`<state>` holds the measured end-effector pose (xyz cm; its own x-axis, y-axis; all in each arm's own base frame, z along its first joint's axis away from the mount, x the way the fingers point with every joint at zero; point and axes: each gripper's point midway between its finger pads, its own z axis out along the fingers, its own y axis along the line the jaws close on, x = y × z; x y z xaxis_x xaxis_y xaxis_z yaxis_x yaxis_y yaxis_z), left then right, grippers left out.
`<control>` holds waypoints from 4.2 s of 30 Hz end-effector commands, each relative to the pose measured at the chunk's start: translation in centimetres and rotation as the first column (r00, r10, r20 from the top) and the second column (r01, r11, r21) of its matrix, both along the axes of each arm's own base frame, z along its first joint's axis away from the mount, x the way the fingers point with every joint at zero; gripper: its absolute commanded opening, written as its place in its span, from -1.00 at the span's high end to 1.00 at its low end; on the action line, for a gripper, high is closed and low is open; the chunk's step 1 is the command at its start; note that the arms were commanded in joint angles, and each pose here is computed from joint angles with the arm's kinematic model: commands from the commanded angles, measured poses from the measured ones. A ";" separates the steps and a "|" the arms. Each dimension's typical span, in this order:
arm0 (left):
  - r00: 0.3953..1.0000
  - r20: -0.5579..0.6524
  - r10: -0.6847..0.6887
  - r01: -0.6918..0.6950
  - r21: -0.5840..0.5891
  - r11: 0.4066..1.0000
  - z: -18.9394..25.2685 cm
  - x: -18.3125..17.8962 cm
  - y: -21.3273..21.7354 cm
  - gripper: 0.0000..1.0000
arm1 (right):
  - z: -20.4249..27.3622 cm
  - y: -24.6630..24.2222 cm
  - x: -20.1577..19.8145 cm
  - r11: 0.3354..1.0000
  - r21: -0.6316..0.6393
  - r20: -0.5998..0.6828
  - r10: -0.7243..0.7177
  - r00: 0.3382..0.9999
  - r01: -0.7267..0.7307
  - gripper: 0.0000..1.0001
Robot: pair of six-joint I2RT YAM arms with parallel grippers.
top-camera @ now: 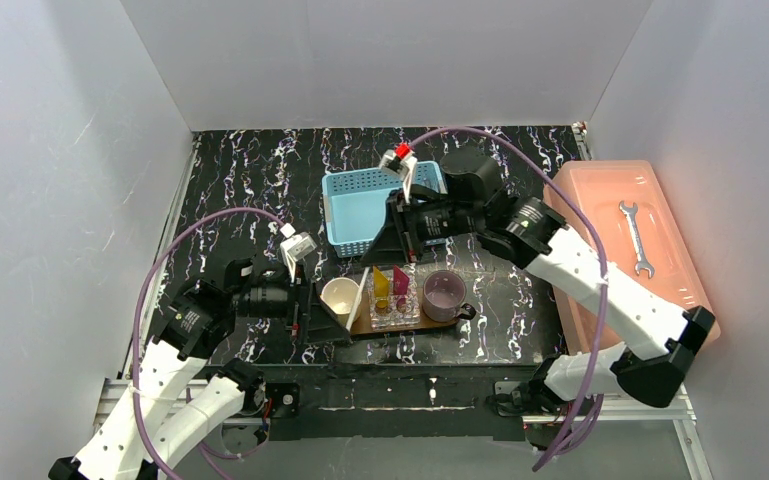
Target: Prepare toiletry sets of a toothbrush and toothpaste on the tray
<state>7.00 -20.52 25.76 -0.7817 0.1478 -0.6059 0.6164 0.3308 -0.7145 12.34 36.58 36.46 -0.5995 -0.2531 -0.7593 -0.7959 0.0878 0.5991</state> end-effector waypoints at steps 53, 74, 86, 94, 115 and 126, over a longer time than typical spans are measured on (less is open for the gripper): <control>0.939 0.143 0.312 -0.336 0.197 0.921 -4.1 5.0 3.3 -0.97 | -5.7 -6.8 0.1 0.761 -0.074 0.665 -0.444 0.600 0.645 0.97; 0.939 0.133 0.317 -0.339 0.202 0.919 -4.4 5.1 3.2 -0.97 | -8.9 -7.8 0.2 0.747 0.019 0.598 -0.541 0.591 0.664 0.97; 0.939 0.127 0.318 -0.339 0.205 0.918 -4.5 5.1 3.2 -0.99 | -10.2 -8.4 0.4 0.738 0.094 0.563 -0.593 0.576 0.668 0.97; 0.939 0.126 0.321 -0.341 0.207 0.917 -4.6 5.3 3.2 -0.99 | -10.7 -8.1 0.7 0.731 0.130 0.569 -0.608 0.554 0.669 0.97; 0.941 0.116 0.318 -0.337 0.213 0.917 -4.8 5.3 3.1 -0.99 | -13.2 -8.2 1.1 0.714 0.169 0.577 -0.631 0.519 0.680 0.97; 0.940 0.114 0.321 -0.338 0.211 0.917 -4.8 5.3 3.1 -0.99 | -14.2 -8.5 1.4 0.699 0.180 0.574 -0.646 0.503 0.692 0.97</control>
<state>12.29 -17.40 21.41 -0.7596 0.0222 -0.6500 0.4940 0.6697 -0.5545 13.28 28.20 20.40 -0.0974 -0.1188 -0.9881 -0.6773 0.7354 -0.0216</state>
